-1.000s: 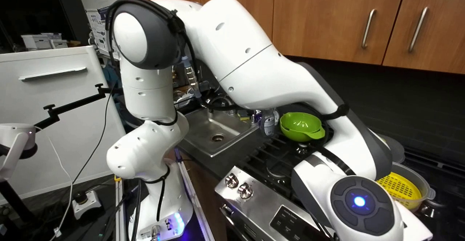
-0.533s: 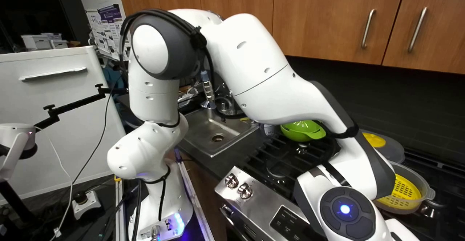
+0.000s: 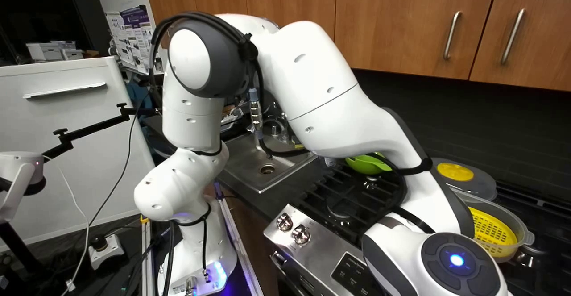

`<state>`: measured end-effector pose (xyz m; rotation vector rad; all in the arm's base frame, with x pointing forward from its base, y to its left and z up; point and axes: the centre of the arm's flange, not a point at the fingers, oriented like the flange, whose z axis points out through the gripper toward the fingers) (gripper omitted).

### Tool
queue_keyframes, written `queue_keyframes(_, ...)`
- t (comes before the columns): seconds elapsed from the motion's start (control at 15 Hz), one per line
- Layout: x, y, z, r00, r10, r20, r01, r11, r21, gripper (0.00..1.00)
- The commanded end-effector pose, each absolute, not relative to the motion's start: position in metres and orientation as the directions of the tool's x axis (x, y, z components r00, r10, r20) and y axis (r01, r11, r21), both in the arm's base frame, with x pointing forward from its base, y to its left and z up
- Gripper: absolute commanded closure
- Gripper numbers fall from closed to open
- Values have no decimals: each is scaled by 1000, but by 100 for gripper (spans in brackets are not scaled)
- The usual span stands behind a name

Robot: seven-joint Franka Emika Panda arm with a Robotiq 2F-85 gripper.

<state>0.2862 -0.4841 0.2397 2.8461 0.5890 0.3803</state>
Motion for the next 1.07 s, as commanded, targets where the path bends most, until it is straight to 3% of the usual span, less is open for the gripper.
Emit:
queue_keyframes(0.0, 294, -494, 261, 914, 355, 195, 317, -927, 198, 0)
queue_keyframes(1.0, 322, -490, 268, 914, 326, 243, 296, -943, 150, 0)
